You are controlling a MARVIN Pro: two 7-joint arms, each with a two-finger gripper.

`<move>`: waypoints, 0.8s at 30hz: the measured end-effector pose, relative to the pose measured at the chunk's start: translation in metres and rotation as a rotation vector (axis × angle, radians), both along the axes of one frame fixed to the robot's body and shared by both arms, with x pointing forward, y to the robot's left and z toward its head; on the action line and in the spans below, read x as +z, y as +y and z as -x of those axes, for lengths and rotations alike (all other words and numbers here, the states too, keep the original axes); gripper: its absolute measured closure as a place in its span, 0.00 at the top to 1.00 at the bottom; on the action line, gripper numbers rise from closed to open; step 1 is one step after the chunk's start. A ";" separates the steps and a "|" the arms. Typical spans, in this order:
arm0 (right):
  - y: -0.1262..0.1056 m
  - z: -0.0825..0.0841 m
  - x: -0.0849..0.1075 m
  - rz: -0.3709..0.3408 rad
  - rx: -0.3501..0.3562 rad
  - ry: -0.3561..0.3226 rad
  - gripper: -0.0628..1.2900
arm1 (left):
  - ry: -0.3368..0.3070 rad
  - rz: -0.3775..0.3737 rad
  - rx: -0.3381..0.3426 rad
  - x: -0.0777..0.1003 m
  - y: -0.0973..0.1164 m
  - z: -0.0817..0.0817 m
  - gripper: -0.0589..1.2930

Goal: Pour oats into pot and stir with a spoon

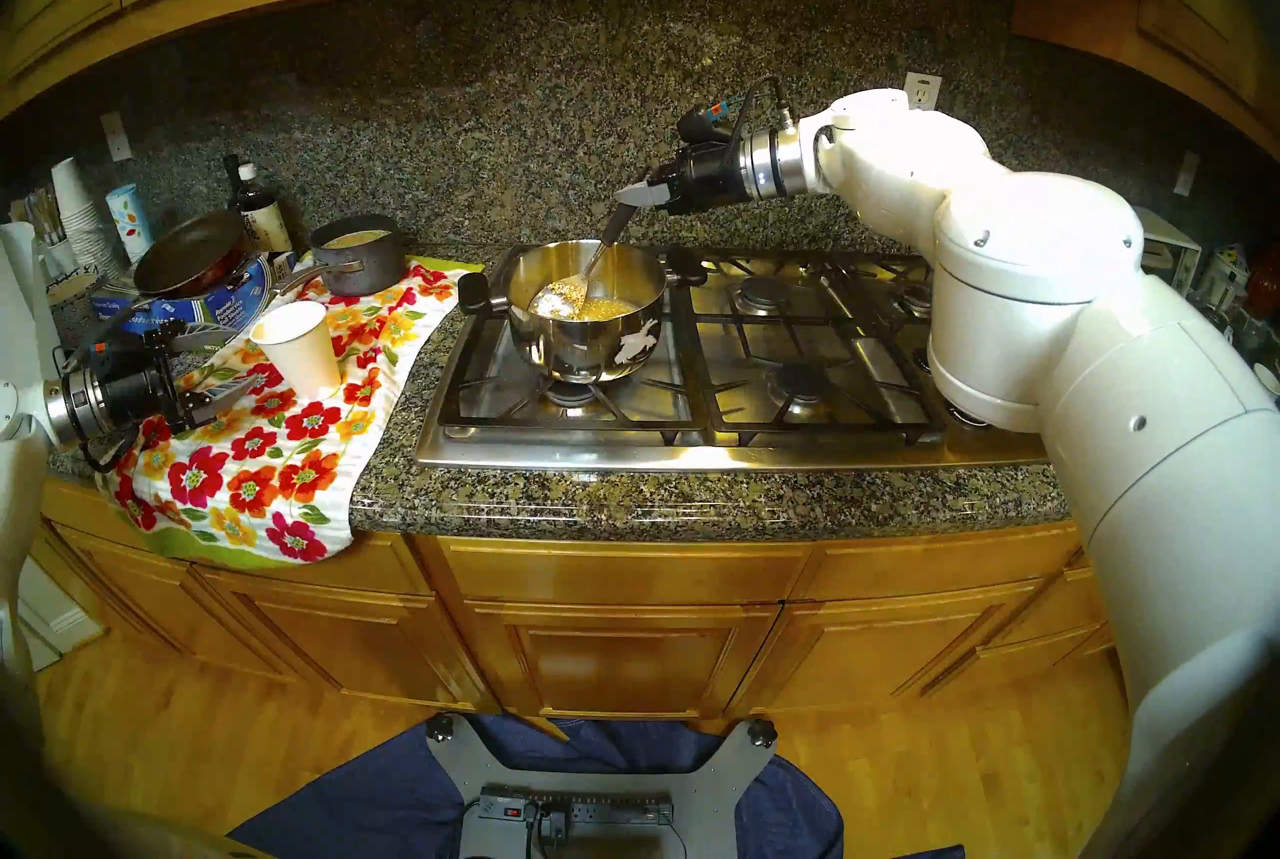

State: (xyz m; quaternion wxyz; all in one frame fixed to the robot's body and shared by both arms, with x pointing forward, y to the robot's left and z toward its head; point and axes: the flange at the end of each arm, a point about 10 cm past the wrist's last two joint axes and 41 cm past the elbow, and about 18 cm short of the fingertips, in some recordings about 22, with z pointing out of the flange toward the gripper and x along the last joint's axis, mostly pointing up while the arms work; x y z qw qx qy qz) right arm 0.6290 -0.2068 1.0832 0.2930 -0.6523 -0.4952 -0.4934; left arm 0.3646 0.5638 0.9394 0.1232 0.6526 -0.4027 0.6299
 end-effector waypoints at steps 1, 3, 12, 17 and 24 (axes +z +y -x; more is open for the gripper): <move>-0.001 0.000 -0.001 0.000 -0.005 0.002 0.03 | 0.000 0.000 0.000 0.000 0.000 0.000 0.94; -0.002 -0.001 -0.004 -0.001 -0.016 0.006 0.03 | 0.000 0.000 0.000 0.000 0.000 0.000 0.94; -0.007 -0.003 -0.014 -0.016 -0.064 0.030 0.03 | 0.000 0.000 0.000 0.000 0.000 0.000 0.94; -0.008 -0.004 -0.018 -0.024 -0.084 0.043 0.03 | 0.000 0.000 0.000 0.000 0.000 0.000 0.94; -0.008 -0.004 -0.023 -0.036 -0.097 0.058 0.03 | 0.001 -0.001 0.000 0.000 0.000 0.000 0.94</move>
